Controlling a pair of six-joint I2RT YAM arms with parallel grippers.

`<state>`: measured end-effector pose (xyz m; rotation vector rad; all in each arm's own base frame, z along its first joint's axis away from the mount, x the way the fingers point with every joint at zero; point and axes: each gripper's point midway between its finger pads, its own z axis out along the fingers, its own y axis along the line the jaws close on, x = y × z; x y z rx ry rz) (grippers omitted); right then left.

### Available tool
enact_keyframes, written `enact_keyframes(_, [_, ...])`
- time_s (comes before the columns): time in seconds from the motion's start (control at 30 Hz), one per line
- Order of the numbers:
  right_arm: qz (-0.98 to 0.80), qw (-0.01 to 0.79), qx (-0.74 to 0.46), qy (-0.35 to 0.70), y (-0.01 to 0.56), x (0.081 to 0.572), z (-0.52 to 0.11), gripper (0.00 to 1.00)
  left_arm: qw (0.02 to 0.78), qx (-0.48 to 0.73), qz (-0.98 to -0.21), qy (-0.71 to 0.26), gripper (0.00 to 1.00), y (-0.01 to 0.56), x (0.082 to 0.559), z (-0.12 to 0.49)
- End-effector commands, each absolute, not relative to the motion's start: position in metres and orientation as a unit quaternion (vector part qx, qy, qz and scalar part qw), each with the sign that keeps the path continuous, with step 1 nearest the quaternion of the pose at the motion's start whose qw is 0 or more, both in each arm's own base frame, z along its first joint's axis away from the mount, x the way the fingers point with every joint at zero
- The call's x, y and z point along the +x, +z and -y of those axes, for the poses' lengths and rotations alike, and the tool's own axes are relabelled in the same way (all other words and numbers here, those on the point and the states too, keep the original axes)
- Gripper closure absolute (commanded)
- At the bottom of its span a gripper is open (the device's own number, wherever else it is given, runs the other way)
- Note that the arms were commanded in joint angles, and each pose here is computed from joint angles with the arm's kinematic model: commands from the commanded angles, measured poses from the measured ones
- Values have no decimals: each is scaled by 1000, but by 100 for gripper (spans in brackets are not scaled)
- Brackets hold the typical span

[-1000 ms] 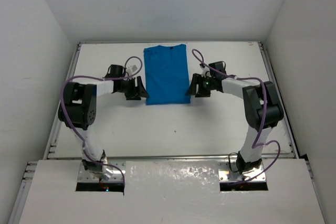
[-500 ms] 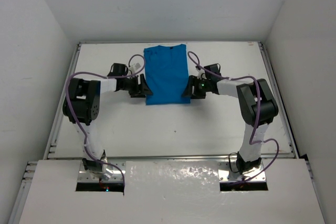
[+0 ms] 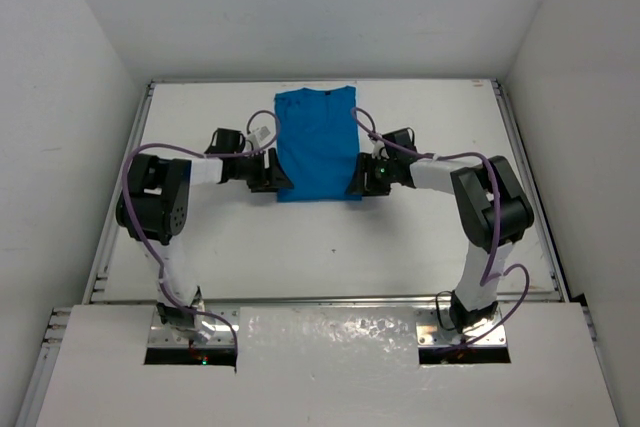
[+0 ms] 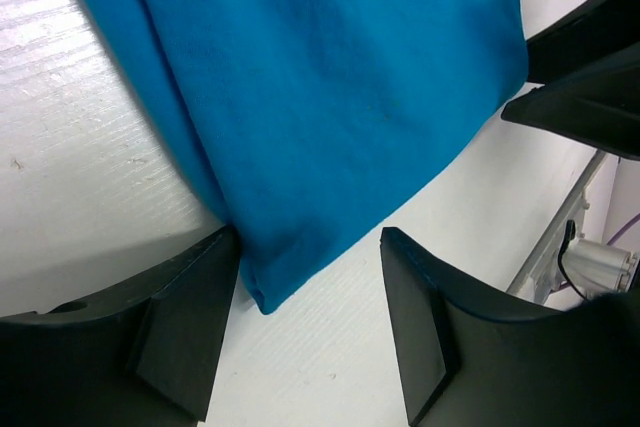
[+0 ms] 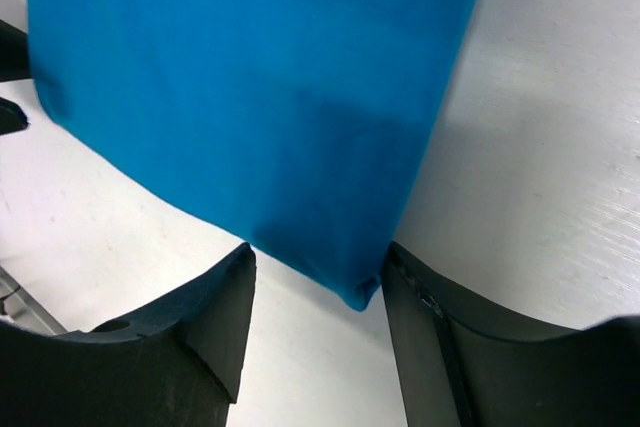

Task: Fold and stack the t-shirts
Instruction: Grab one side of the 2/3 rectangular tshirt with both arms

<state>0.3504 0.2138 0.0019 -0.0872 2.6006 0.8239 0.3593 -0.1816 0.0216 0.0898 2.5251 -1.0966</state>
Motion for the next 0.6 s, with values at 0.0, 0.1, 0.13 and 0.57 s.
enact_keyframes(0.0, [-952,173,-30,250,-16,334,-198,47,145,10,-930,-338,42,-15,331,168])
enact_keyframes(0.1, [-958,169,-30,230,-20,333,-192,49,146,6,-930,-338,45,-15,333,168])
enact_keyframes(0.13, [-960,167,-29,224,-21,332,-190,50,144,5,-930,-339,46,-15,333,168])
enact_keyframes(0.57, [-958,182,-56,214,-5,328,-199,100,135,3,-921,-366,100,-4,312,175])
